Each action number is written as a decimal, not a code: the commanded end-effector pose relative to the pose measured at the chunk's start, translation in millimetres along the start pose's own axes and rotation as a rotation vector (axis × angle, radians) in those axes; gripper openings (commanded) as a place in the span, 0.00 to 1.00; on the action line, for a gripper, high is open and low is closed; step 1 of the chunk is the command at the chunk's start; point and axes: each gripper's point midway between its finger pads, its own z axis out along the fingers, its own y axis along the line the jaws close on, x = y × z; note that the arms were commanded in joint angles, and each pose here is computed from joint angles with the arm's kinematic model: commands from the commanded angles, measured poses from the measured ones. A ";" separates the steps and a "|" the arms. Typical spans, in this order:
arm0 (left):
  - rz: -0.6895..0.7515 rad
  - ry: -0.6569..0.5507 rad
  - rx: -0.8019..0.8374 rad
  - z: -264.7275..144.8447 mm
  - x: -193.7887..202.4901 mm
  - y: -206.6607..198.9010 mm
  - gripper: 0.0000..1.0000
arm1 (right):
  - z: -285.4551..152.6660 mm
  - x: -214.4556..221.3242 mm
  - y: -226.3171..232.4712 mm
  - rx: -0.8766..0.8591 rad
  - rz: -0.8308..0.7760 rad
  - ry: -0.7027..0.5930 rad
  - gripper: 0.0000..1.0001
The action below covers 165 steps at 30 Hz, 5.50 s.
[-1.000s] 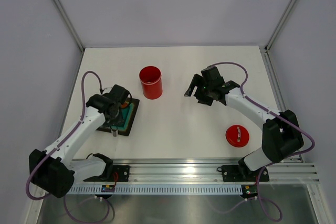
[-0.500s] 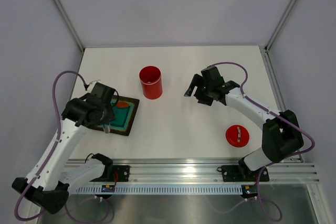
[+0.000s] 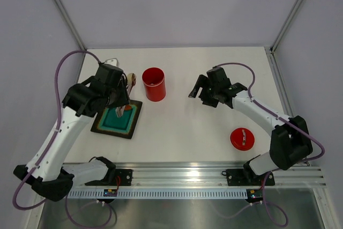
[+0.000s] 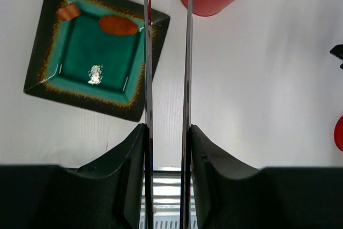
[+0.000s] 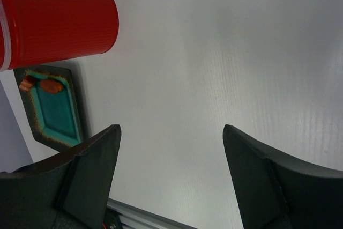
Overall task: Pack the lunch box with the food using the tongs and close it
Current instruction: Place the fake food in the packing box, then pick up the fake food from the plate.
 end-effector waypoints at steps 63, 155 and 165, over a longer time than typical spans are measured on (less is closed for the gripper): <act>0.110 -0.036 0.119 68.5 -40.5 -77.8 0.47 | -12.1 -13.4 1.7 0.017 0.012 -0.052 0.84; -0.022 0.180 -0.403 106.3 62.8 107.0 0.45 | -6.9 -10.7 7.6 -0.024 0.000 -0.038 0.85; -0.016 0.171 -0.448 113.4 55.1 110.8 0.46 | -6.8 -10.8 7.2 -0.024 -0.001 -0.040 0.85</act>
